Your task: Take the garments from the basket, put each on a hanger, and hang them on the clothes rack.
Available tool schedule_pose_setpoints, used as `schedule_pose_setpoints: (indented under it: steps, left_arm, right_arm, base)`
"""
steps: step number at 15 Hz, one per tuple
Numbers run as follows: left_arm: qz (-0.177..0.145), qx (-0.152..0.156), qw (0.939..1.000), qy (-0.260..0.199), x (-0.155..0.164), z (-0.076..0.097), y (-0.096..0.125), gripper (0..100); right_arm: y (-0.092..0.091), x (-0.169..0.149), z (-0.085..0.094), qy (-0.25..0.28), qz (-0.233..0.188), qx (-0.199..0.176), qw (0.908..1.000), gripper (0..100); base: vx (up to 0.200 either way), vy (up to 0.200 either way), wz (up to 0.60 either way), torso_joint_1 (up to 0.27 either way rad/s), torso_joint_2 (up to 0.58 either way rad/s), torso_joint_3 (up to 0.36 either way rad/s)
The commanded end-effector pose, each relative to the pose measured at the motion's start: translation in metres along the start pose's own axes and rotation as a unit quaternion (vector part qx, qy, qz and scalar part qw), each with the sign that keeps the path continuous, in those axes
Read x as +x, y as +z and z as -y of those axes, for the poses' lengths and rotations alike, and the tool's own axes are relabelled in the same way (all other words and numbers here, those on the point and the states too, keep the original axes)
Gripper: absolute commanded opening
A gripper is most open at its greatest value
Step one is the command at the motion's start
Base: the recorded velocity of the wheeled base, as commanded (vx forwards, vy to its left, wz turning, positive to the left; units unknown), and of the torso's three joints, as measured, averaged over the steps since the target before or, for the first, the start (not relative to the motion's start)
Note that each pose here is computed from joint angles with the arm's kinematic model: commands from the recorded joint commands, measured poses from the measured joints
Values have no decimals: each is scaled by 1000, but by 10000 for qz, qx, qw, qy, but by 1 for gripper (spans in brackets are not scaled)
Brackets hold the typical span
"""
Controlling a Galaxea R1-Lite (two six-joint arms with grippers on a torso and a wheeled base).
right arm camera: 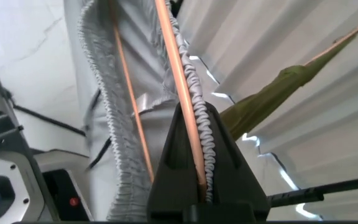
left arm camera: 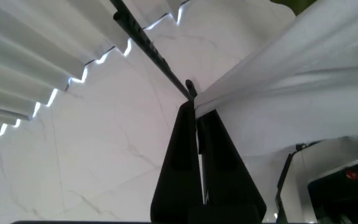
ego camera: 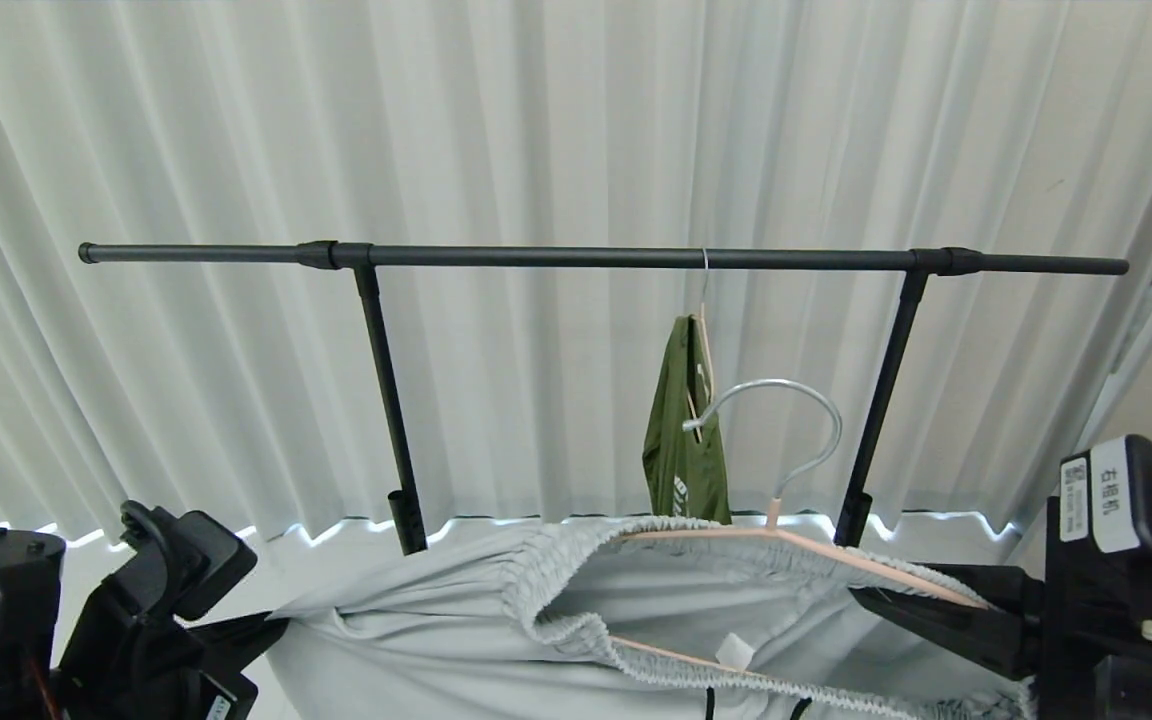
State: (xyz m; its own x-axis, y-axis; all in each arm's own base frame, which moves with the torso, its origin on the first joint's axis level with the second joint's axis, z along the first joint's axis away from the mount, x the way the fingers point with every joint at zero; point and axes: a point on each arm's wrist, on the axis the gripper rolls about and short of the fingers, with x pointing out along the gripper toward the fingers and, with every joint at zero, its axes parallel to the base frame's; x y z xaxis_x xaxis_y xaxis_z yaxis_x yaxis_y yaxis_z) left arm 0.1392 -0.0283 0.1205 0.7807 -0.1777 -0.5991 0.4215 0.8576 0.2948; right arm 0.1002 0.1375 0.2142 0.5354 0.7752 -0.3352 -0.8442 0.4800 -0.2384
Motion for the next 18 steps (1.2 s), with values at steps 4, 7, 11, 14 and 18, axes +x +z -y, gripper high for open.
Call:
schedule_pose_setpoints:
  steps: [4, 7, 11, 14, 18]
  left_arm:
    - [227, 233, 9992, -243, -5, 10, 5, 0]
    - [407, 445, 9969, -514, -7, 20, 9, 100]
    - [857, 488, 9941, -445, -14, 20, 16, 100]
    - [814, 434, 9952, -330, -17, 20, 10, 100]
    - [699, 424, 9965, -144, -18, 21, 4, 100]
  right_arm:
    - [2, 0, 3, -209, 26, 204, 9996, 0]
    - [1, 0, 6, -402, -35, 317, 9987, 0]
    - [-8, -8, 26, -1421, -276, 956, 9848, 0]
    - [-26, -35, 37, -2084, -970, 1245, 9652, 0]
    - [-51, -81, 26, -2511, -1691, 1574, 9400, 0]
  base:
    - [0, 0, 0, 0, 0, 0]
    - [0, 0, 0, 0, 0, 0]
    - [0, 0, 0, 0, 0, 0]
    - [0, 0, 0, 0, 0, 0]
    - [0, 0, 0, 0, 0, 0]
